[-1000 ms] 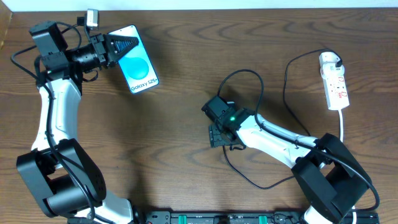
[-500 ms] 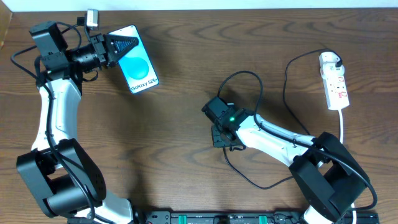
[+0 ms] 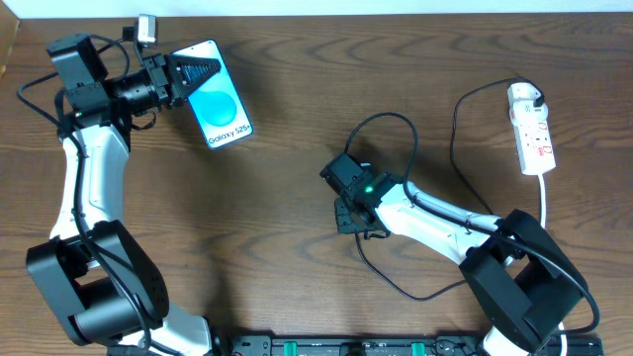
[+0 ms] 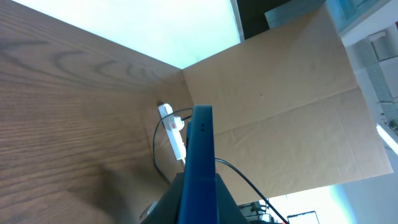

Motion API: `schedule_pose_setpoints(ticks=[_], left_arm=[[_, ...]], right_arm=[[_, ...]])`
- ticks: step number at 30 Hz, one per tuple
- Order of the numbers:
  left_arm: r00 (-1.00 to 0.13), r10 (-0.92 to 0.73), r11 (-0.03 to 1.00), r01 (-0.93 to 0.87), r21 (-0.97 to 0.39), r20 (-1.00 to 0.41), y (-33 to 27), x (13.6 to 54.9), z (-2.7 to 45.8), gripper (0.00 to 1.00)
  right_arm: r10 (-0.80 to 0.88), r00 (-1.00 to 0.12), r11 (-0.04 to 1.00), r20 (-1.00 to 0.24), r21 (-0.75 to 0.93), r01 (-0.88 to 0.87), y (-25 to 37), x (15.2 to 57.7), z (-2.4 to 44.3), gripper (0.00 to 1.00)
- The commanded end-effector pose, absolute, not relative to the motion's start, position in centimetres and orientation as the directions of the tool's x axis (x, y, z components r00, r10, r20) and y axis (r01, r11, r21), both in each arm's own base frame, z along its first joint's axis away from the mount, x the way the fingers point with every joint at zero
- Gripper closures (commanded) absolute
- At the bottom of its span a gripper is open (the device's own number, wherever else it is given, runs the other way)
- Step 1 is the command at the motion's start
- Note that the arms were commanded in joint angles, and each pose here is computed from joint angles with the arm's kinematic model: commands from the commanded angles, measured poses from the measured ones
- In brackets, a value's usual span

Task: Plug charger to phone and switch on socket
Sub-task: 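Close the right gripper on the cable plug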

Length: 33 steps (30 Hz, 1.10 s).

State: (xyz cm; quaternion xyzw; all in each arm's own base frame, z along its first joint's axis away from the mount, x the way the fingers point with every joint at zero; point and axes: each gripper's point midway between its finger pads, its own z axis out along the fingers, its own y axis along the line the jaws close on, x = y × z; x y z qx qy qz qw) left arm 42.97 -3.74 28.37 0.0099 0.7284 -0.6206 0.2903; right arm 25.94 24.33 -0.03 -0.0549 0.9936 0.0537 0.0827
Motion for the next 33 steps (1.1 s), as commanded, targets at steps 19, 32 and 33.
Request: schedule_pose_setpoints(ticks=[19, 32, 33], left_arm=[[-0.828, -0.336, 0.221, 0.394, -0.892, -0.449, -3.7, 42.8, 28.7, 0.93], [-0.828, -0.336, 0.221, 0.394, -0.892, -0.449, -3.7, 42.8, 28.7, 0.93], [-0.828, -0.336, 0.221, 0.394, -0.892, -0.449, -3.7, 42.8, 28.7, 0.93]], right_arm=[[-0.107, -0.981, 0.988, -0.162, 0.095, -0.124, 24.5, 25.7, -0.6, 0.97], [-0.075, -0.987, 0.973, -0.143, 0.205, -0.104, 26.0, 26.5, 0.3, 0.99], [-0.070, -0.989, 0.960, -0.128, 0.261, -0.101, 26.8, 26.6, 0.6, 0.99]])
